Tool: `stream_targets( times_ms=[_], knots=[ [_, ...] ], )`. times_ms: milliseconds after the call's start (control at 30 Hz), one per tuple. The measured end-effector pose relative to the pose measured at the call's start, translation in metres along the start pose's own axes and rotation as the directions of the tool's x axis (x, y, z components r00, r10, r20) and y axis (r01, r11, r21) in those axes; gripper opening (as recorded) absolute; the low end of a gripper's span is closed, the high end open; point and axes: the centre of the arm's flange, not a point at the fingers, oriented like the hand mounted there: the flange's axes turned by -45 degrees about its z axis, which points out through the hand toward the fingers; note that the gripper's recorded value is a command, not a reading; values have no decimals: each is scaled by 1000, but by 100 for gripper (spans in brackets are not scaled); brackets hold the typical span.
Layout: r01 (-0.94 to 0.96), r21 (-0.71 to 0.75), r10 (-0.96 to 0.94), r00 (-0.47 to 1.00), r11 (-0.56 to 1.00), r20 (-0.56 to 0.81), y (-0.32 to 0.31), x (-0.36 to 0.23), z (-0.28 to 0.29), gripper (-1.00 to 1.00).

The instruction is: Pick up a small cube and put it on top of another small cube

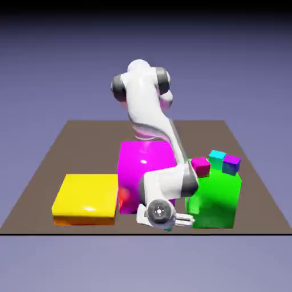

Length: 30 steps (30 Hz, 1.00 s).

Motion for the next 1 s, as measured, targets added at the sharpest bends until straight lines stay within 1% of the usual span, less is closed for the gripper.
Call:
stream_targets(
  times_ms=[133, 167, 333, 400, 467, 600, 633, 700, 733, 767, 1000],
  knots=[
    [-3, 3, 3, 1000, 1000, -1, 1, -14, -65, -100],
    [-58, 40, 59, 998, 997, -18, 34, -8, -75, -100],
    [236, -34, -238, 965, 971, -112, -36, -106, -175, -100],
    [381, -117, -393, 915, 917, -98, -91, -159, -193, -100],
    [518, -214, -538, 842, 828, -46, -152, -220, -197, -100],
    [602, -375, -613, 783, 705, 105, -228, -294, -166, -100],
    [594, -413, -601, 789, 690, 130, -237, -303, -160, -100],
    [559, -489, -558, 813, 670, 165, -249, -315, -153, -100],
    [520, -508, -520, 840, 686, 157, -243, -306, -155, -100],
    [520, -508, -520, 840, 686, 157, -243, -306, -155, -100],
    [521, -508, -520, 839, 686, 157, -223, -288, -108, -100]
  ],
)
